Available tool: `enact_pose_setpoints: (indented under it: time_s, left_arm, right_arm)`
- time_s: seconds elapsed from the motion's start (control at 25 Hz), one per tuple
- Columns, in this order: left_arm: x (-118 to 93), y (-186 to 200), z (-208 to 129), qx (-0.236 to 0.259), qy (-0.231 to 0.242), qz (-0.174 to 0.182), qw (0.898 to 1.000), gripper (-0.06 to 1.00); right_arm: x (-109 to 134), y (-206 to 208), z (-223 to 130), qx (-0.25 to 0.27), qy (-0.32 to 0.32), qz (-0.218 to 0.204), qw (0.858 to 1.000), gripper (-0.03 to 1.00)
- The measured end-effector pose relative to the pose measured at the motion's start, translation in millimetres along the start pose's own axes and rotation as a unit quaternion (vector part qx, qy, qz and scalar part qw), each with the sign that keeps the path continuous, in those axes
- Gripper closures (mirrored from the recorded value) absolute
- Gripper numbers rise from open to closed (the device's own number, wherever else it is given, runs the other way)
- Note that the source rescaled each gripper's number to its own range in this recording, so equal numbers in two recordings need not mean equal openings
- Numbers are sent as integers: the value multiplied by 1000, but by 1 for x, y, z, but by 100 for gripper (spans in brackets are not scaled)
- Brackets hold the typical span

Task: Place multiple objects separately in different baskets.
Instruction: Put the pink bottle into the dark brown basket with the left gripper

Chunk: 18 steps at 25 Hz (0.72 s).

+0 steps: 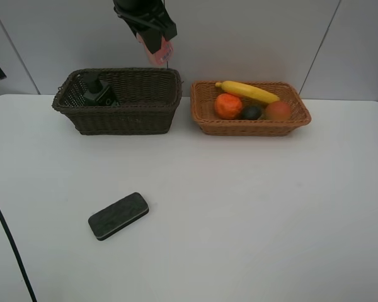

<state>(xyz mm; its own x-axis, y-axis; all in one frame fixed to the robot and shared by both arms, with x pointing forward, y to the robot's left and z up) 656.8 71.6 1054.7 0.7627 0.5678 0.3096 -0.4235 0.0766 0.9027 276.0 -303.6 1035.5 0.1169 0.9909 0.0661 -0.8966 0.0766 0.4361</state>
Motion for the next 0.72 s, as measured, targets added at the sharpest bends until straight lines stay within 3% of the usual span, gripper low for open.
enact_pose_setpoints:
  time_s: [0.32,0.72]
  left_arm:
    - [29,-29,-19,34,41,7,999,92]
    - [23,-115,-31,65,77,-48,994,92]
  right_arm:
    - [0,0,0,0,0,0,1000,-3]
    - [0,0,0,0,0,0,1000,-3]
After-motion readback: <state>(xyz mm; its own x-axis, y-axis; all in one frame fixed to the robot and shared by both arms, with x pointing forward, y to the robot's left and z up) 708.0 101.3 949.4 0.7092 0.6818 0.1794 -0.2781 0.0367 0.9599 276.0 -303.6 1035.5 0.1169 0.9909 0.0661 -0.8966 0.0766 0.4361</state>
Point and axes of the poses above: a point on each arm's last joint axis where the gripper is mounted, y pointing back along that axis away from the gripper, x along the wrist's bending axis when the last joint is at zero, z = x × y, the point moved 5 cm from there along -y, pointing out along that axis toward the gripper, and after that the axes turned 7 degrees about -y, right-handed, at the moved point
